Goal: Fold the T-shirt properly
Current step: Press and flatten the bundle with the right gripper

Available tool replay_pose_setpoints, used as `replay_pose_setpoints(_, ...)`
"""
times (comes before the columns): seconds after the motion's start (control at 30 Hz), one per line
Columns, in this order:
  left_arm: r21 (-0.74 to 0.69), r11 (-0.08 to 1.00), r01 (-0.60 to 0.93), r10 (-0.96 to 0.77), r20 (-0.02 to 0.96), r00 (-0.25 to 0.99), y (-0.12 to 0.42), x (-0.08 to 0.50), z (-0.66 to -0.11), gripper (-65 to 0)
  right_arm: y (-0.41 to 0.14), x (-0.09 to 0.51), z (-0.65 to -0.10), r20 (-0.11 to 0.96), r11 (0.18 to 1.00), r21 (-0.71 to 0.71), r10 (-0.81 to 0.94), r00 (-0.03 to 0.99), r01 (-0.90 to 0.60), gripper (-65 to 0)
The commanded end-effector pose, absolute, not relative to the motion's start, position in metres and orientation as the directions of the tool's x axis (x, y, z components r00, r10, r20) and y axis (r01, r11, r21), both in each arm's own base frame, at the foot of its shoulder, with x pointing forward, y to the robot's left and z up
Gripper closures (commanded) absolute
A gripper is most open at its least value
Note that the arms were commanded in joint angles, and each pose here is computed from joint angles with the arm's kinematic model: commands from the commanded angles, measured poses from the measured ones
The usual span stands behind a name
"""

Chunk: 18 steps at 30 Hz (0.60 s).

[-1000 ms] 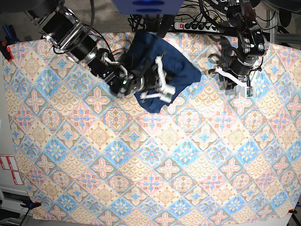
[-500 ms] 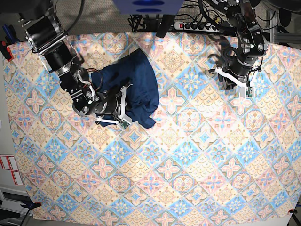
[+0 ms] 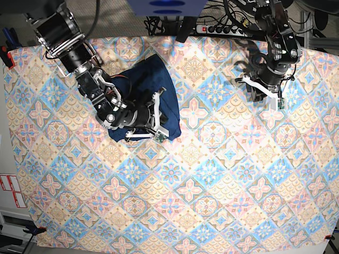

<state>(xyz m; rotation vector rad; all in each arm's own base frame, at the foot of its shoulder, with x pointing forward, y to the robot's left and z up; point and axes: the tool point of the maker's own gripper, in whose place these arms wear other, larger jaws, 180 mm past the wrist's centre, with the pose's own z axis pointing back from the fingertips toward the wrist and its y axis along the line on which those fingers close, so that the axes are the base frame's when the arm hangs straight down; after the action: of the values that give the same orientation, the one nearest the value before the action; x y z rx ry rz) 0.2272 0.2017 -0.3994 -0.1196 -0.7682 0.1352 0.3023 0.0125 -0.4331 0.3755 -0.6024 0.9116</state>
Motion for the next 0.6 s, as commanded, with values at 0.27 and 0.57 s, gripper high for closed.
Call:
replay_pose_setpoints(0.27,-0.155,0.985,-0.070,0.161,0.711,0.685,0.203,0.233,-0.391,0.0,0.044,0.300,-0.440,0.645,0.567,0.132,0.574,0.505,-0.813,0.0)
replay_pose_setpoints(0.57,-0.156,0.985,-0.069,0.160,0.711,0.685,0.202,0.233,-0.391,0.0,0.044,0.300,-0.438,0.647,0.564,0.129,0.576,0.500,-0.816,0.0)
